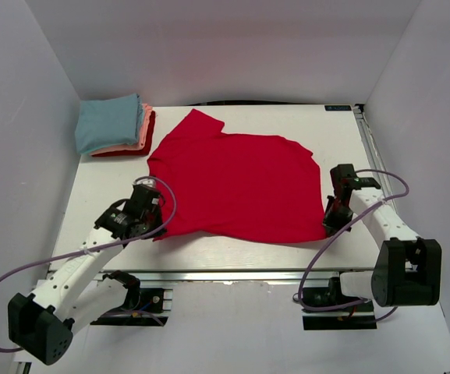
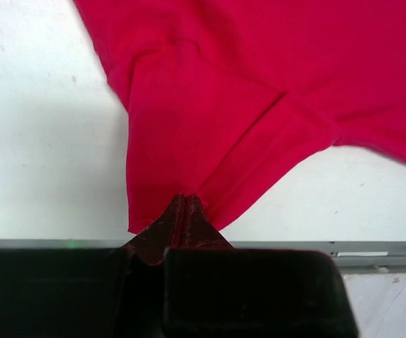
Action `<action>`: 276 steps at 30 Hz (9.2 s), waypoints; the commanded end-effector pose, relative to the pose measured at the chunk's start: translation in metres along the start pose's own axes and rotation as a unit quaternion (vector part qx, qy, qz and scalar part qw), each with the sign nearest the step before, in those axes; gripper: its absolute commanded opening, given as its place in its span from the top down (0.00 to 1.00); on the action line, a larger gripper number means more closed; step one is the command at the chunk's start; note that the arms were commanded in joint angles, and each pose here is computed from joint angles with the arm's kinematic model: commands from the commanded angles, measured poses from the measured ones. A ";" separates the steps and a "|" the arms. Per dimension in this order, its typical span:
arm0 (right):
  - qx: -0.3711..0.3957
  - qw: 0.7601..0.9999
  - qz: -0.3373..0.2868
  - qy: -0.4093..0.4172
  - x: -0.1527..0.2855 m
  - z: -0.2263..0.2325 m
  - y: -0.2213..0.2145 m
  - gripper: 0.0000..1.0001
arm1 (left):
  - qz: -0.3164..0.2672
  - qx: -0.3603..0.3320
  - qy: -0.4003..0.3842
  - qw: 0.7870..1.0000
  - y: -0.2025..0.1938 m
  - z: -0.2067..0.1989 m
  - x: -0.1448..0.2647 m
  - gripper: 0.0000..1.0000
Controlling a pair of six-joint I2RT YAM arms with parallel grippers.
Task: Fold and stack the t-shirts
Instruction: Flatten out the tshirt
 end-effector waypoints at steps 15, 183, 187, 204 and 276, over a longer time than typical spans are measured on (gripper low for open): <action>-0.019 0.998 0.056 -0.016 0.003 -0.008 -0.028 0.80 | 0.037 0.019 0.025 0.999 -0.026 0.008 -0.023 1.00; 0.471 0.773 -0.079 0.416 0.057 0.319 -0.137 0.70 | -0.056 0.116 0.183 0.975 0.110 0.024 -0.063 0.25; 0.482 0.769 -0.083 0.412 0.048 0.326 -0.139 0.70 | -0.059 0.152 0.149 0.975 0.080 0.026 -0.040 0.27; 0.495 0.782 -0.125 0.357 0.011 0.349 -0.129 0.67 | -0.026 0.246 -0.017 0.969 -0.025 0.013 -0.043 0.31; 0.532 0.755 -0.062 0.379 0.017 0.312 -0.184 0.71 | 0.127 0.222 -0.011 0.967 -0.095 0.014 -0.038 1.00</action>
Point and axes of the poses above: each gripper's point midway between its finger pads, its own x axis back along the fingers, its own z axis along the line the jaws close on, y = z × x, the point moved 5 cm from there along x, back along the fingers, and after that the axes turned 8 degrees about -x, right-handed, at the moved point
